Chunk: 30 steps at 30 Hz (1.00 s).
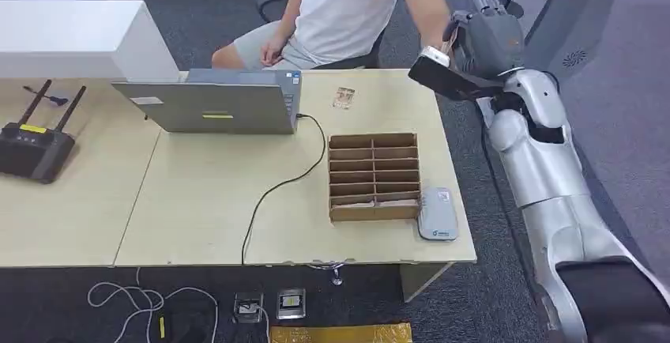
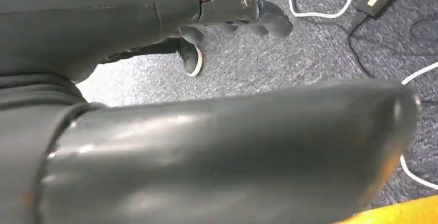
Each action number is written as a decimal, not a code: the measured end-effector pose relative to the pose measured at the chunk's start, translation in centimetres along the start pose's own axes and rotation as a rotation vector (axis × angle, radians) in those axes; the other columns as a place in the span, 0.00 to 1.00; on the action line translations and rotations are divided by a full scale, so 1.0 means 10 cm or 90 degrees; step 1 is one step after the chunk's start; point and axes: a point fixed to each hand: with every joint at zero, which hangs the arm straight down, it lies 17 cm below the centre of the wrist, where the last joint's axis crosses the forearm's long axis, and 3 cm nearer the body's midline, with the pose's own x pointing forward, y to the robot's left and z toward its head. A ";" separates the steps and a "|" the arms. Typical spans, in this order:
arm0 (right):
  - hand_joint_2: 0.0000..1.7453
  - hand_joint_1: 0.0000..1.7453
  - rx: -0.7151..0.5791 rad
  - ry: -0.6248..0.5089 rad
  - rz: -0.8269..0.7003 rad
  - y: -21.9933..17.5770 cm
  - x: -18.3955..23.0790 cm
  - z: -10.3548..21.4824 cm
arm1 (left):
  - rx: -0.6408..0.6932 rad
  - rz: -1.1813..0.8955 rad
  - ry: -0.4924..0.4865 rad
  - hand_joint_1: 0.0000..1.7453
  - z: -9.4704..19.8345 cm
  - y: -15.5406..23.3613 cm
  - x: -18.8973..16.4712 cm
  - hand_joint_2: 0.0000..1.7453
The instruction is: Pass the card to the sensor for recognition and then transmit it.
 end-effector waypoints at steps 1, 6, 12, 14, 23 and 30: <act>1.00 1.00 0.008 0.003 -0.002 0.07 -0.01 0.00 | 0.000 0.002 0.001 0.00 0.00 0.00 -0.01 0.00; 1.00 1.00 0.060 0.025 -0.010 0.44 -0.08 0.10 | -0.001 0.004 0.008 0.00 0.00 -0.01 -0.10 0.00; 1.00 0.00 0.108 0.041 -0.016 0.73 -0.14 0.20 | -0.001 0.002 0.014 0.00 0.01 -0.01 -0.18 0.00; 1.00 0.00 0.118 0.044 -0.018 0.80 -0.15 0.24 | -0.003 0.001 0.015 0.00 0.01 -0.02 -0.19 0.00; 1.00 0.00 0.045 0.039 -0.013 0.57 -0.17 0.13 | -0.010 0.007 0.018 0.00 0.01 -0.01 -0.22 0.00; 1.00 0.00 -0.116 0.029 0.062 -0.22 -0.34 -0.12 | -0.006 0.017 0.023 0.00 0.01 -0.01 -0.26 0.00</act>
